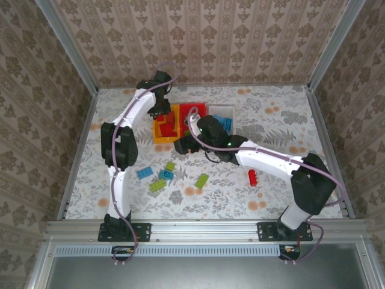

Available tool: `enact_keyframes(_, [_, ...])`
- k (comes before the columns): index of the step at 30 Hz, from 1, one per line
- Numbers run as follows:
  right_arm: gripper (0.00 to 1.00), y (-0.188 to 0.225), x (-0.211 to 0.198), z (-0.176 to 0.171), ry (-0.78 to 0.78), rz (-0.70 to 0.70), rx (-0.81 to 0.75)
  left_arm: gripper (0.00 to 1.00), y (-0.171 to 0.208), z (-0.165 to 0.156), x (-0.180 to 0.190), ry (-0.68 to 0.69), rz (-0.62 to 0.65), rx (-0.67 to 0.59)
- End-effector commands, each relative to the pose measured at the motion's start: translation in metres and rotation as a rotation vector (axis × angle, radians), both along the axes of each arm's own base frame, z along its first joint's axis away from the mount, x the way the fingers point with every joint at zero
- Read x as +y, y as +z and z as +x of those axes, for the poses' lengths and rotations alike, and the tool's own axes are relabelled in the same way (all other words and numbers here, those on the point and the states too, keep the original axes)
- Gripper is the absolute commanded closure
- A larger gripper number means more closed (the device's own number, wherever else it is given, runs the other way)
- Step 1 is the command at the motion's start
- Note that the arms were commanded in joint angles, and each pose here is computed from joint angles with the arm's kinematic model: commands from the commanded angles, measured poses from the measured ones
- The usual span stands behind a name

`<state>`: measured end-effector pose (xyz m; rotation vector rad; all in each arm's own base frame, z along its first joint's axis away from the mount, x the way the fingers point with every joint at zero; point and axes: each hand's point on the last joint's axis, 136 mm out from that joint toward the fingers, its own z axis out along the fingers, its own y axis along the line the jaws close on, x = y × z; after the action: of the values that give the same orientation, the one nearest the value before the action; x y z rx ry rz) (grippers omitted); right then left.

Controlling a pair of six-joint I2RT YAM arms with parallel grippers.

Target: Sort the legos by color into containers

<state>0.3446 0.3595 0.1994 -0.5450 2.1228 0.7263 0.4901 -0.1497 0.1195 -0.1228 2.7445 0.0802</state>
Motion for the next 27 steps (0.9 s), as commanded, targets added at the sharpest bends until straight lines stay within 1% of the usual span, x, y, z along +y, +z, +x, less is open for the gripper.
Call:
enact_keyframes(1, [0.18, 0.03, 0.015, 0.028, -0.028, 0.016, -0.126, 0.68, -0.003, 0.006, -0.002, -0.027, -0.005, 0.004])
enact_keyframes(4, [0.18, 0.027, 0.022, 0.039, -0.035, -0.006, -0.133, 0.66, -0.009, 0.005, -0.003, -0.027, -0.005, 0.017])
enact_keyframes(7, [0.18, 0.027, 0.026, 0.041, -0.032, 0.002, -0.124, 0.62, -0.013, 0.006, -0.002, -0.025, -0.006, 0.024])
enact_keyframes(13, [0.18, 0.028, 0.024, 0.036, -0.021, -0.001, -0.111, 0.45, -0.002, 0.006, -0.006, -0.029, -0.029, 0.008])
enact_keyframes(15, [0.18, 0.029, 0.021, 0.033, -0.017, -0.009, -0.113, 0.42, 0.008, 0.004, -0.007, -0.028, -0.038, -0.006])
enact_keyframes(21, [0.19, 0.028, 0.009, 0.019, -0.002, -0.041, -0.132, 0.42, 0.048, -0.01, -0.015, -0.025, -0.068, -0.077])
enact_keyframes(24, [0.19, 0.018, 0.003, 0.007, 0.009, -0.068, -0.124, 0.42, 0.066, -0.027, -0.013, 0.009, -0.092, -0.108])
enact_keyframes(27, [0.19, 0.01, -0.005, -0.007, 0.013, -0.09, -0.118, 0.43, 0.076, -0.051, -0.003, 0.051, -0.118, -0.123])
